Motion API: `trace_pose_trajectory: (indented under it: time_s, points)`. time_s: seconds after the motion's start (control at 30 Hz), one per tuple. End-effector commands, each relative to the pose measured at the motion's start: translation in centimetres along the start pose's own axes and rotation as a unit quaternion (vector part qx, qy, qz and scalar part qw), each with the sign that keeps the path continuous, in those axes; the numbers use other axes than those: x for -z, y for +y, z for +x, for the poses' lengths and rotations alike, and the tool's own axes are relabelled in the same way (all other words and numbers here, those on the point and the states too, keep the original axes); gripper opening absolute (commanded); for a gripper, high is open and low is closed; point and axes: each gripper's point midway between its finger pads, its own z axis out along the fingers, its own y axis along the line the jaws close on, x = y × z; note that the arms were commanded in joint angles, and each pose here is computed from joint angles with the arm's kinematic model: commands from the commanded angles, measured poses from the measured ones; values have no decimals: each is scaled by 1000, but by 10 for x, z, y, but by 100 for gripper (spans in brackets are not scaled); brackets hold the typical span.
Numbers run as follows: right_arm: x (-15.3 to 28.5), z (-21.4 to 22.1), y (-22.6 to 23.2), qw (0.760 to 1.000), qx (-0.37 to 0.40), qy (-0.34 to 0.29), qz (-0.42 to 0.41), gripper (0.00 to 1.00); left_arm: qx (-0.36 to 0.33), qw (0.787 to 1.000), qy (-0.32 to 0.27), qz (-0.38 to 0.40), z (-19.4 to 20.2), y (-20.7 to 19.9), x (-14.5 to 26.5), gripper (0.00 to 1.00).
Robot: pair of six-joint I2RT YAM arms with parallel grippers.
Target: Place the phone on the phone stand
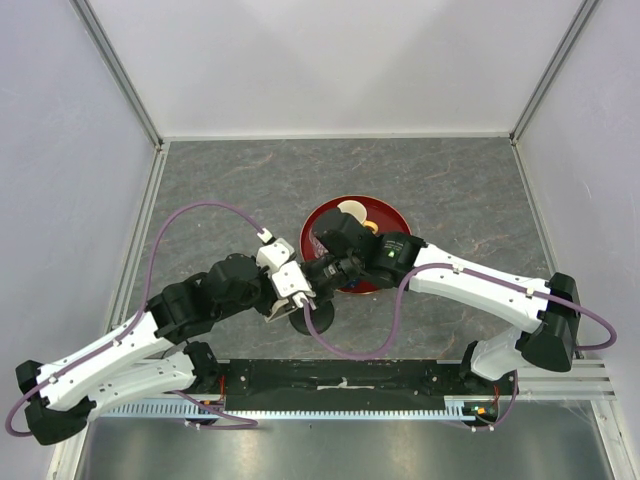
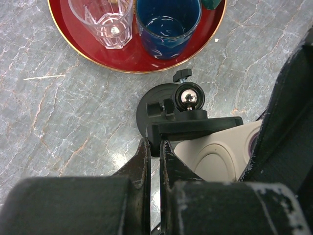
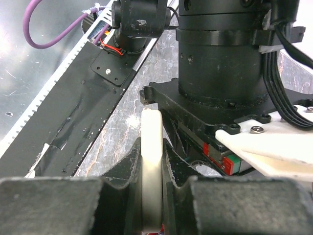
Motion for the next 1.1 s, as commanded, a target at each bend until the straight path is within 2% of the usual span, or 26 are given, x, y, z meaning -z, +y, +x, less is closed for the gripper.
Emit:
trace_pose_trajectory:
  time_s: [0.0, 0.13, 0.17, 0.2, 0.37, 0.5, 0.53, 0.57, 0.6, 0.73, 0.77, 0.87, 0.93, 1.07]
  points:
    - [15, 5, -17, 998, -31, 36, 43, 0, 21, 998, -55, -21, -29, 5, 6, 2]
    - [15, 32, -18, 985, -127, 83, 86, 0, 56, 989, -78, -110, -36, 36, 17, 2]
    - [16, 40, -21, 975, -167, 95, 111, 0, 66, 987, -84, -122, -37, 41, 21, 2]
    - [18, 52, -23, 967, -182, 116, 135, 0, 70, 984, -85, -140, -36, 47, 25, 2]
    - [21, 69, -23, 942, -244, 130, 188, 0, 88, 976, -105, -171, -40, 59, 37, 2]
    - [23, 80, -22, 896, -315, 164, 265, 0, 101, 964, -113, -216, -38, 75, 46, 2]
    - [30, 85, -26, 880, -315, 182, 306, 0, 104, 962, -113, -228, -37, 79, 48, 2]
    - [28, 83, -21, 873, -314, 189, 322, 0, 108, 959, -107, -239, -33, 82, 50, 2]
    - [31, 85, -22, 848, -344, 188, 357, 0, 112, 954, -109, -255, -33, 87, 53, 2]
    - [59, 107, -22, 763, -359, 231, 485, 0, 119, 950, -111, -266, -30, 92, 57, 2]
    - [72, 110, -27, 736, -352, 235, 528, 0, 119, 950, -111, -267, -29, 92, 58, 2]
    - [90, 113, -28, 696, -355, 229, 580, 0, 127, 944, -115, -281, -28, 97, 63, 2]
    - [95, 111, -28, 684, -355, 233, 594, 0, 129, 942, -115, -287, -27, 99, 66, 2]
    - [84, 109, -31, 675, -357, 232, 603, 0, 139, 942, -125, -280, -27, 98, 69, 2]
